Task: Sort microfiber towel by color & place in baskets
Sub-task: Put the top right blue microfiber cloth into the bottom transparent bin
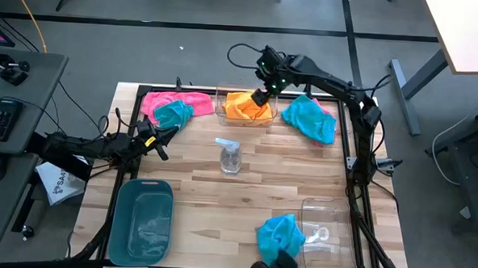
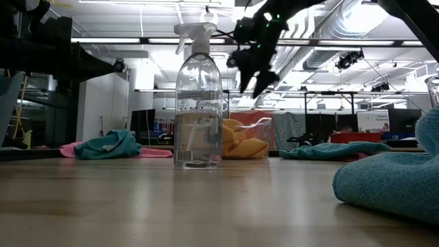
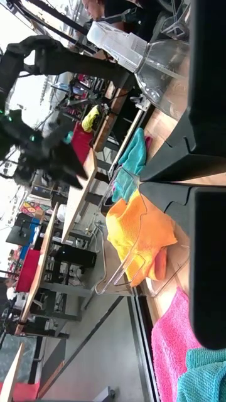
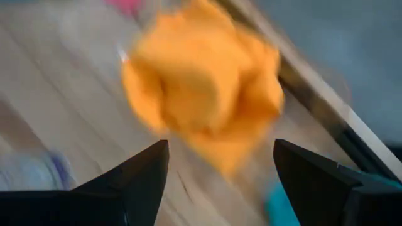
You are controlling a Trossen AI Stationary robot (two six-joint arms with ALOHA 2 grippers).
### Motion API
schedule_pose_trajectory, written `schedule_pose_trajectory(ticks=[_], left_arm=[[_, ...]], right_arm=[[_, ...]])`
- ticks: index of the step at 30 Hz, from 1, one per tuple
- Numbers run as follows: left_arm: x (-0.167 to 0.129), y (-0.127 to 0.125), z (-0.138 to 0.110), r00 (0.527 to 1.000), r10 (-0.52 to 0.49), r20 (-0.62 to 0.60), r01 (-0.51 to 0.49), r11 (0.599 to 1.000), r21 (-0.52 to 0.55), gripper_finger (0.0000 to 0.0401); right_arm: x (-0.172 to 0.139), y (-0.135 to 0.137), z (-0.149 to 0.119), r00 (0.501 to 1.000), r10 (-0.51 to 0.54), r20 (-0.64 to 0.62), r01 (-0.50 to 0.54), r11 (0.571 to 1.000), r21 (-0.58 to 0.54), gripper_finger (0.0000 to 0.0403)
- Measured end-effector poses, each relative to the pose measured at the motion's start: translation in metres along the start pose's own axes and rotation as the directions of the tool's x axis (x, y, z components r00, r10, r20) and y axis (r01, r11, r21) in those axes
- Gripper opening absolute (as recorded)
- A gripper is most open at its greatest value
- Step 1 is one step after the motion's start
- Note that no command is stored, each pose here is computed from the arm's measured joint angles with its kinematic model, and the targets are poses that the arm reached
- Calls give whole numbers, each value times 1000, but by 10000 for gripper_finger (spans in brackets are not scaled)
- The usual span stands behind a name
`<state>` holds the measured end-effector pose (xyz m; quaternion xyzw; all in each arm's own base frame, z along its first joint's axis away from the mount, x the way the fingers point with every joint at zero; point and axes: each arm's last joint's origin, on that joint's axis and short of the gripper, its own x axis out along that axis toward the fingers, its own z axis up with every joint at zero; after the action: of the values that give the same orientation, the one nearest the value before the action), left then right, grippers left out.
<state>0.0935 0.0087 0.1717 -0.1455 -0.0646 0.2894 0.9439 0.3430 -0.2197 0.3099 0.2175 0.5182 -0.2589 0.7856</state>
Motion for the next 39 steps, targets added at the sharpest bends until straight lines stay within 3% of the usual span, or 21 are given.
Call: schedule_pose_trajectory(ticks=[3, 6, 11, 15, 18, 22, 29, 39], left_arm=[[0, 0, 0, 1000, 0, 0, 0, 1000, 0, 0], [0, 0, 0, 1000, 1, 0, -1, 1000, 0, 0], [0, 0, 0, 1000, 0, 0, 0, 1000, 0, 0], [0, 0, 0, 1000, 0, 0, 0, 1000, 0, 0], [0, 0, 0, 1000, 0, 0, 0, 1000, 0, 0], [0, 0, 0, 1000, 0, -1, 0, 1000, 0, 0], [0, 0, 0, 1000, 0, 0, 0, 1000, 0, 0], [0, 0, 0, 1000, 0, 0, 0, 1000, 0, 0]], right_arm=[[-10, 3, -19, 987, -123, -102, 115, 990, -79, 278], [-18, 3, -41, 973, -179, -143, 163, 980, -117, 269], [-22, -6, -100, 964, -226, -142, 223, 974, -36, 254], [-7, -16, -158, 945, -246, -215, 265, 962, 64, 248], [9, -21, -184, 927, -244, -286, 275, 959, 74, 248], [29, -22, -188, 911, -256, -323, 292, 954, 68, 248], [58, -20, -159, 897, -348, -272, 352, 935, -35, 248], [103, -22, -160, 830, -409, -380, 360, 912, -196, 248]])
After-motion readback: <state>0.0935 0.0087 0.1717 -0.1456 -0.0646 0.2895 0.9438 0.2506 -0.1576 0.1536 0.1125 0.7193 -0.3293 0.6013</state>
